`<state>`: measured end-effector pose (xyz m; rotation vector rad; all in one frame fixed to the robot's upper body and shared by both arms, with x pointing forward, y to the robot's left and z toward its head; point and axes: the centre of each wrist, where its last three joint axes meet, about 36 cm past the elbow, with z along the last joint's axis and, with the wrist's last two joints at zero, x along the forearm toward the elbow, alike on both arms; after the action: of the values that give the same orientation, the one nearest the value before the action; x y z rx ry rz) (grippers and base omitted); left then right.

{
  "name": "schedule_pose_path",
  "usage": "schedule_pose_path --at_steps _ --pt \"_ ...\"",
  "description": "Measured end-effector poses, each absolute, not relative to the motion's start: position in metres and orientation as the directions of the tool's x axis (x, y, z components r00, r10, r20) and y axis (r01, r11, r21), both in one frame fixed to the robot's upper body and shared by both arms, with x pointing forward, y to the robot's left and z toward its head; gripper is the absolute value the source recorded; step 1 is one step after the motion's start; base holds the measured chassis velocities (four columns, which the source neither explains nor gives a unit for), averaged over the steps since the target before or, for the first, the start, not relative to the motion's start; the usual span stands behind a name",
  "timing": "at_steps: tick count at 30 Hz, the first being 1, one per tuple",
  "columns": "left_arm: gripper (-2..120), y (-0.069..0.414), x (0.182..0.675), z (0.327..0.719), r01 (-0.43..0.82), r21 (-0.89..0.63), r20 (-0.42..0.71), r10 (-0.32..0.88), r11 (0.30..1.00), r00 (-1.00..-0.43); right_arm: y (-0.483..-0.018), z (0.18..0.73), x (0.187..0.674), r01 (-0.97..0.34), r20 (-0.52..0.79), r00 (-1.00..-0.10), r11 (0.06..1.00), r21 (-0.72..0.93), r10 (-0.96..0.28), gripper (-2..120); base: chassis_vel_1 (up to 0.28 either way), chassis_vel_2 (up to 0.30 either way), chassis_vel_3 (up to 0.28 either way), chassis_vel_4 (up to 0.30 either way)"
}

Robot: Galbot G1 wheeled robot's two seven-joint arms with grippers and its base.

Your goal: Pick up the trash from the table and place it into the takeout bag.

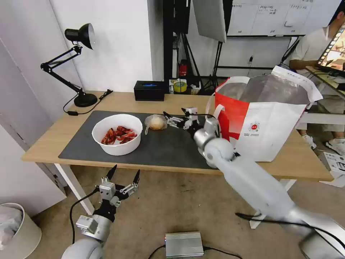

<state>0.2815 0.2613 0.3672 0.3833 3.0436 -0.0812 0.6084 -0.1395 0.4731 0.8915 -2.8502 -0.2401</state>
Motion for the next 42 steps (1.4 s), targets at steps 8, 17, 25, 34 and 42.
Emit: schedule_pose_path --at_steps 8,17,25,34,42 --pt "100 0.262 0.281 0.365 0.242 -0.048 -0.075 0.238 0.969 -0.968 -0.128 0.482 0.654 -0.572 0.165 -0.783 0.799 0.185 -0.599 100 0.000 0.000 0.000 0.000" --pt "100 0.264 0.277 0.365 0.235 -0.044 -0.072 0.232 0.971 -0.970 -0.109 0.479 0.681 -0.596 0.226 -0.757 0.789 0.147 -0.614 100 0.000 0.000 0.000 0.000" --pt "100 0.266 0.276 0.367 0.235 -0.040 -0.076 0.232 0.971 -0.970 -0.089 0.461 0.698 -0.609 0.281 -0.732 0.781 0.137 -0.620 100 0.000 0.000 0.000 0.000" --pt "100 0.265 0.274 0.366 0.235 -0.043 -0.080 0.231 0.971 -0.970 -0.073 0.450 0.706 -0.626 0.303 -0.723 0.774 0.094 -0.621 100 0.000 0.000 0.000 0.000" --pt "100 0.260 0.273 0.364 0.236 -0.050 -0.087 0.231 0.971 -0.969 -0.066 0.439 0.710 -0.630 0.325 -0.720 0.774 0.064 -0.613 100 0.000 0.000 0.000 0.000"
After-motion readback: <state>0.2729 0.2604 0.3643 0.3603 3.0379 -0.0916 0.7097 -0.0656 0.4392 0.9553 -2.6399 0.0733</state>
